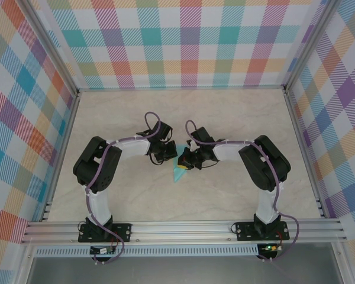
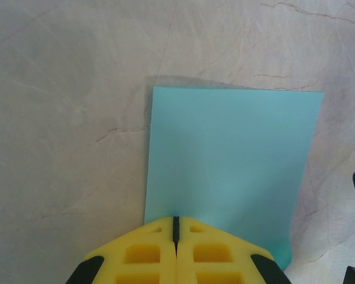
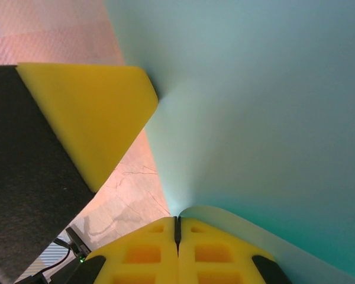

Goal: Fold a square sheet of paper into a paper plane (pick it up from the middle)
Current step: Third fold the triangle at the center of the table.

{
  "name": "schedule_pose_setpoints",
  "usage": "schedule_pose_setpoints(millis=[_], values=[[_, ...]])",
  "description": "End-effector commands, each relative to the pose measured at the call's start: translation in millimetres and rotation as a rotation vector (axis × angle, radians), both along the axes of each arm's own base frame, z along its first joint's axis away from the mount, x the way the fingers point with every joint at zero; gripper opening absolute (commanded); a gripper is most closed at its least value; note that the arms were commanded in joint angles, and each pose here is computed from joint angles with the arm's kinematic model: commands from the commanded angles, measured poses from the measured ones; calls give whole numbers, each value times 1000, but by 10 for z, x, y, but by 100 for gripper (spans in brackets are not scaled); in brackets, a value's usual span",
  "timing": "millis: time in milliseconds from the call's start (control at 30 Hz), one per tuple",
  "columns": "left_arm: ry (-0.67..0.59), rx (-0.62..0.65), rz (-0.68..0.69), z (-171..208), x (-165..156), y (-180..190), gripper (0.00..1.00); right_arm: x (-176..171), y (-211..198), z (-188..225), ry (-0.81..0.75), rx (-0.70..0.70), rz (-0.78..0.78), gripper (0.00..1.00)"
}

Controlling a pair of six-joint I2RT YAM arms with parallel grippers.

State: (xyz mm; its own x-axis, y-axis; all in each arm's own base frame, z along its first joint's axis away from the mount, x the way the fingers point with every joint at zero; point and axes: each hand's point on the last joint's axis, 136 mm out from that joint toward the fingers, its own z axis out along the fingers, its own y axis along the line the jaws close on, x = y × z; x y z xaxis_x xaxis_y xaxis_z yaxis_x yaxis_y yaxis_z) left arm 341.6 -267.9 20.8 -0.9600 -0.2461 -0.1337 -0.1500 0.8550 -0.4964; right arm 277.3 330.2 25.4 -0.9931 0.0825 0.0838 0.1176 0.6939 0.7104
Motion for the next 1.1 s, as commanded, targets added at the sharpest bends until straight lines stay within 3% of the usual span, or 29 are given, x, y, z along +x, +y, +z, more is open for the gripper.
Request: schedule_pose_setpoints(millis=[0,500,767,1067], values=[[68,48,-14,-246,-167,69,4,1,41,-37,-8,-3,31,4],[66,48,-9,-222,-179,85,4,-4,3,-131,11,-36,21,4],[16,79,43,69,-83,236,5,-37,-39,-197,28,-58,18,7],[-23,106,147,274,-132,563,6,-52,-75,-235,34,-81,11,26]])
